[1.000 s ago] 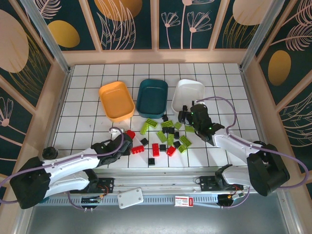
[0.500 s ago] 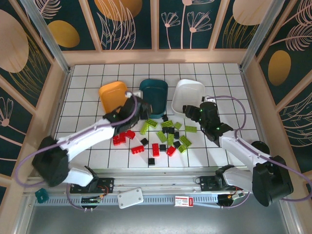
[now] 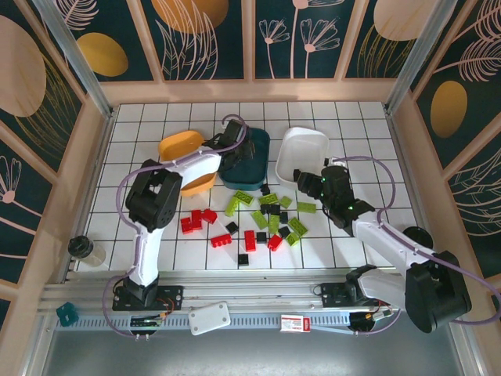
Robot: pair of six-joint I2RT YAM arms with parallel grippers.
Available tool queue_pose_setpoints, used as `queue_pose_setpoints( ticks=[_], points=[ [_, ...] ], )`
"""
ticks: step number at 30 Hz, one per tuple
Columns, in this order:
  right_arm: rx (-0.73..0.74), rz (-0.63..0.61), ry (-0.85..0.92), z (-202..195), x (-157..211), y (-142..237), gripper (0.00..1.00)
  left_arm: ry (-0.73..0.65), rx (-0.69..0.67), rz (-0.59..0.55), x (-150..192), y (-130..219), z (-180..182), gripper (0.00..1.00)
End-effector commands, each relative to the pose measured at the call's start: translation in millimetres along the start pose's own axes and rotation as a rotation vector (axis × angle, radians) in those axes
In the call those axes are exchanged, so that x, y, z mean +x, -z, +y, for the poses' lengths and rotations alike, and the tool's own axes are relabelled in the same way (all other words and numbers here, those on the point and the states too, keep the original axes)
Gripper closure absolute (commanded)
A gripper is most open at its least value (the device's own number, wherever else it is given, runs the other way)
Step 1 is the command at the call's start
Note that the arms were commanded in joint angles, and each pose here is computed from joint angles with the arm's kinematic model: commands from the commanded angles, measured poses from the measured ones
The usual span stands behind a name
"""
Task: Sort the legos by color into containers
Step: Place the lego in the container.
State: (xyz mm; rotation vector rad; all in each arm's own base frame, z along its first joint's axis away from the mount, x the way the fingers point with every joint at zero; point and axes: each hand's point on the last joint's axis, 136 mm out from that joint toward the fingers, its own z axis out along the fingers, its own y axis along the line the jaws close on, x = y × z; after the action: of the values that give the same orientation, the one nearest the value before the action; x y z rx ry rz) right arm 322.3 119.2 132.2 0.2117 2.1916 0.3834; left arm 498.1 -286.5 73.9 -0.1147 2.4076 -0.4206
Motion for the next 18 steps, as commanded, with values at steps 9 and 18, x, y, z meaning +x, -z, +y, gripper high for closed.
queue_pose_setpoints(
  ticks=[9, 18],
  points=[
    [-0.012, 0.029, -0.016, -7, 14, 11, 0.24, 0.01, 0.093, -0.035, -30, 20, -30, 0.24],
    [-0.012, 0.071, -0.02, -10, 33, 15, 0.24, -0.024, 0.177, -0.06, 21, 119, -22, 0.22]
  ],
)
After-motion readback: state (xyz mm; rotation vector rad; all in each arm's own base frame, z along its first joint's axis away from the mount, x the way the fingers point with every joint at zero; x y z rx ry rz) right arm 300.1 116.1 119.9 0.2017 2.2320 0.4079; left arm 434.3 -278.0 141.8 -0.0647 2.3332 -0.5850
